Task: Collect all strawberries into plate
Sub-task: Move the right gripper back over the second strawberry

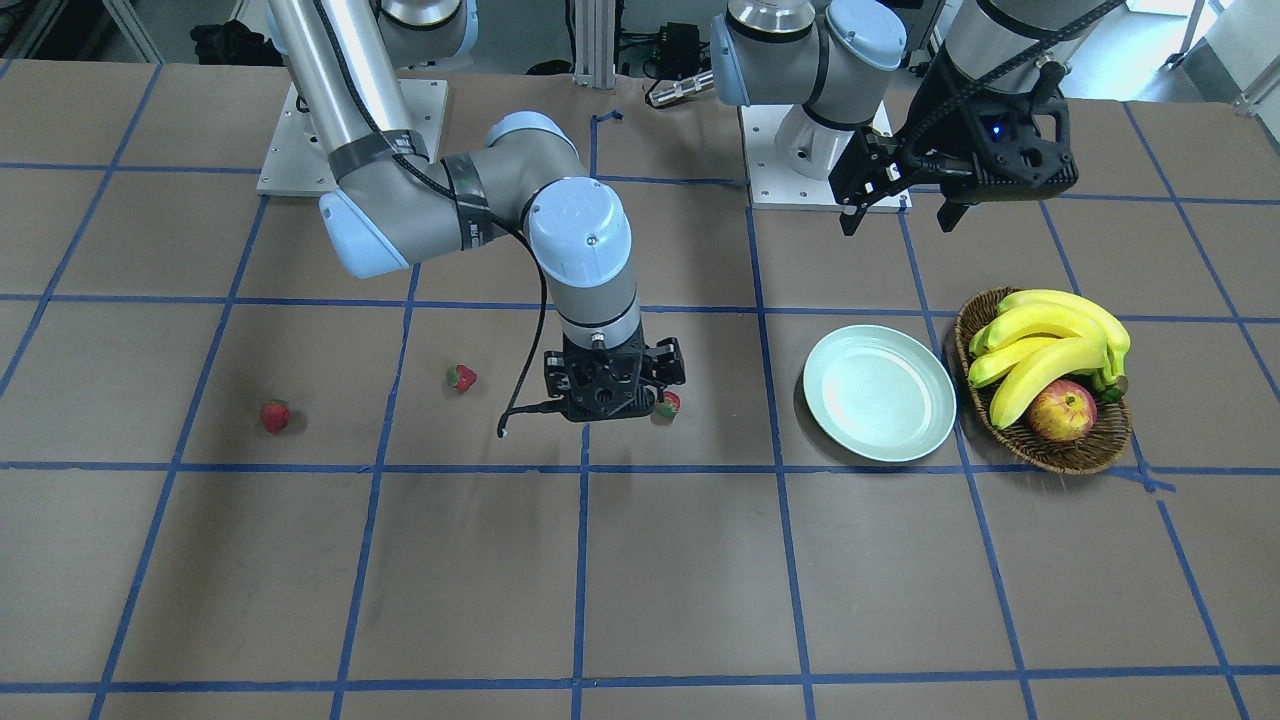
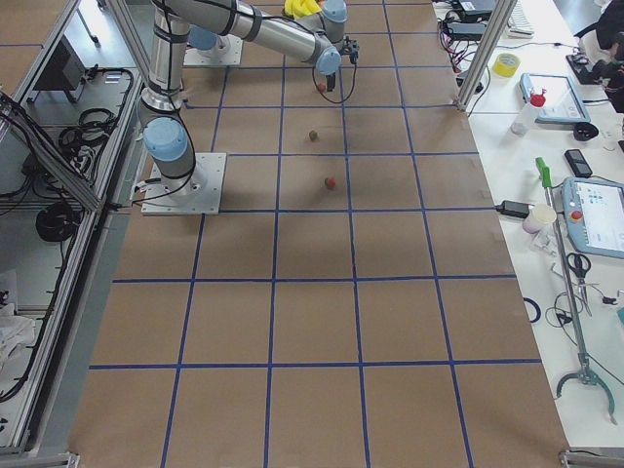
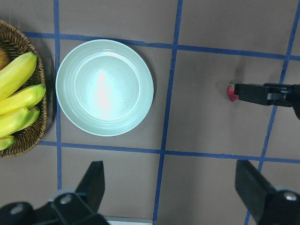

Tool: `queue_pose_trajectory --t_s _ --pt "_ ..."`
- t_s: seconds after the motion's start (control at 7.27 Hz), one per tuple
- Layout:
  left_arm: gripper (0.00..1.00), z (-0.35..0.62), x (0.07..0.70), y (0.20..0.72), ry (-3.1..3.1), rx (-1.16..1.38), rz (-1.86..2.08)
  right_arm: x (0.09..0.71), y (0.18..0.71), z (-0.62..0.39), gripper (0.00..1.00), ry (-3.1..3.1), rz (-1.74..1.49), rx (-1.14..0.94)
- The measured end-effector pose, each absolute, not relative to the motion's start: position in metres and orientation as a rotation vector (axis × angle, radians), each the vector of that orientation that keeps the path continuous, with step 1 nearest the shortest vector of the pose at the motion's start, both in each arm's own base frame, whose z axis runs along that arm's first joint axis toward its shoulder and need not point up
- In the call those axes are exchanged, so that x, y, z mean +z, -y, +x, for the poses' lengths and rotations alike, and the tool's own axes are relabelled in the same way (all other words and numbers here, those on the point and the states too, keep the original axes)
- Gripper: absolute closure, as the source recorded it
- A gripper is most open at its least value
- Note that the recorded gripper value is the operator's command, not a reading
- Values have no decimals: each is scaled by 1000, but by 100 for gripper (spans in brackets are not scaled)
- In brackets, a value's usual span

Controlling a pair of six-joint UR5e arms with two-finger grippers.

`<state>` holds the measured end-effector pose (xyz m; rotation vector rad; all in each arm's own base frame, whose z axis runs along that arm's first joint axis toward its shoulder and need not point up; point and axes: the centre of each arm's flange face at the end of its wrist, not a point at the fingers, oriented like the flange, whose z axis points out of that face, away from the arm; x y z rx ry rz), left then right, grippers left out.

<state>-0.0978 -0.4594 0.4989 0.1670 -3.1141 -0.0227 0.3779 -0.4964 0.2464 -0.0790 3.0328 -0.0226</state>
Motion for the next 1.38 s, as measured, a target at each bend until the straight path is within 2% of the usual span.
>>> queue_pose_trajectory --t_s 0.28,0.55,0.69,0.96,1.24,1.38 --pt "0 -98 498 460 3114 -18 169 254 488 312 0 -3155 -15 56" --pt "0 -98 500 460 3113 -14 168 230 476 224 0 -3201 191 110" --pt "0 -98 500 460 3114 -12 167 213 467 203 5 -3197 244 87" --pt "0 -99 502 459 3115 -7 165 189 452 195 30 -3153 270 91" --pt "0 -99 503 457 3116 -7 164 178 448 198 81 -3113 269 124" --pt "0 -99 502 457 3117 -9 164 176 449 198 100 -3109 263 129"
